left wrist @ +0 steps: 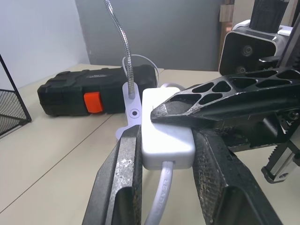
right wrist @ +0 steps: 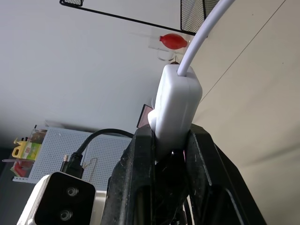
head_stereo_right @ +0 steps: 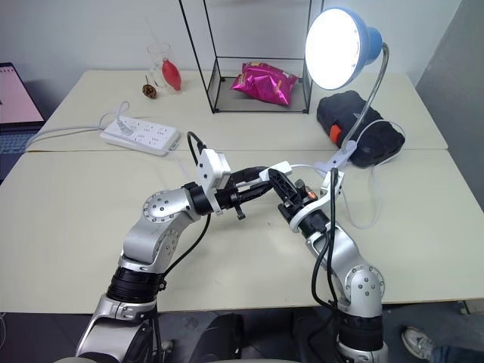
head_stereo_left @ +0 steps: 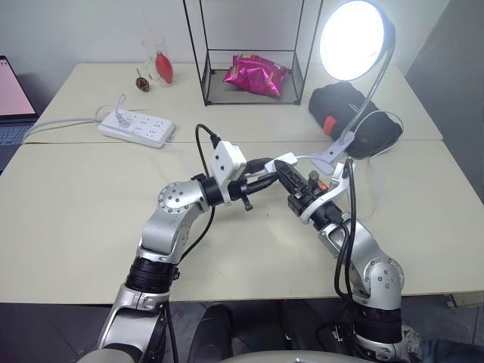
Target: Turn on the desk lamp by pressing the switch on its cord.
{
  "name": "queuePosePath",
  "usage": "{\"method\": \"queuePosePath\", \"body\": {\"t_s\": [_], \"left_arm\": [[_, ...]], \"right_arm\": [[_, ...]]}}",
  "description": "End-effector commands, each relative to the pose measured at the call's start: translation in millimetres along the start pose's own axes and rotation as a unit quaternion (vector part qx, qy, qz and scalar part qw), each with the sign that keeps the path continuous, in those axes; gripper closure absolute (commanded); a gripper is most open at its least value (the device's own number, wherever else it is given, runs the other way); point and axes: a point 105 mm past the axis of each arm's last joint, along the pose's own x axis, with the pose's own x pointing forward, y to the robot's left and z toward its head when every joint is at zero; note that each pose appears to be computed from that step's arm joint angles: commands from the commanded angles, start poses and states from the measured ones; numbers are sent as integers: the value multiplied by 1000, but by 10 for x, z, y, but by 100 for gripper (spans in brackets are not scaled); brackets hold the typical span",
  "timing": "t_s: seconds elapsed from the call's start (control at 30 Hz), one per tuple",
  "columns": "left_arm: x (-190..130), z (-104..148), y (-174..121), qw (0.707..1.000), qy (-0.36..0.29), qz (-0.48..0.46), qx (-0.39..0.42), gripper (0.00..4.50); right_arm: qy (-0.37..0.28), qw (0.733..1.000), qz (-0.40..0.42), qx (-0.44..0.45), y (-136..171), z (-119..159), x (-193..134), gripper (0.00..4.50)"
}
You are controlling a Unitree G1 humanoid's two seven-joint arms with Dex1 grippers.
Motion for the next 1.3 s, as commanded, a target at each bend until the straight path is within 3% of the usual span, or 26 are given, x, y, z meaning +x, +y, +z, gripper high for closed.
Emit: {"method": "queuePosePath", "body": {"t_s": [0.03,0.1,0.17,0.5,0.63,0.73,0.8,0.93,1.03,1.13,1.23,1.3], "left_arm": [[24,156,-38,999,-26,-6,20,341],[26,157,-38,999,-27,-5,20,341],[27,156,-40,999,-27,-4,19,341],[34,128,-24,1000,-23,3,20,341],[20,56,30,1000,-9,13,19,341],[-27,-85,72,999,16,19,24,341],[-60,-216,90,999,38,22,25,341],[-140,-519,62,996,87,11,29,341],[-196,-692,42,994,108,9,24,341],[-223,-783,43,993,119,8,19,341],[-256,-874,35,991,132,4,14,341],[-259,-898,34,991,134,3,13,341]], "right_arm": [[-2,1000,26,9,118,-1,-1,400],[-5,1000,28,12,125,6,-3,400],[-7,999,29,12,129,20,-8,330],[6,1000,25,-14,105,70,-110,122],[42,993,13,-110,78,105,-297,41],[80,973,3,-214,86,136,-420,0],[113,951,-3,-289,79,152,-496,0],[166,881,-21,-443,40,226,-579,0],[209,811,-25,-546,6,291,-619,0],[245,769,-9,-591,-9,305,-668,0],[285,709,-5,-645,-75,359,-738,0],[298,692,4,-657,-97,371,-762,0]]}}
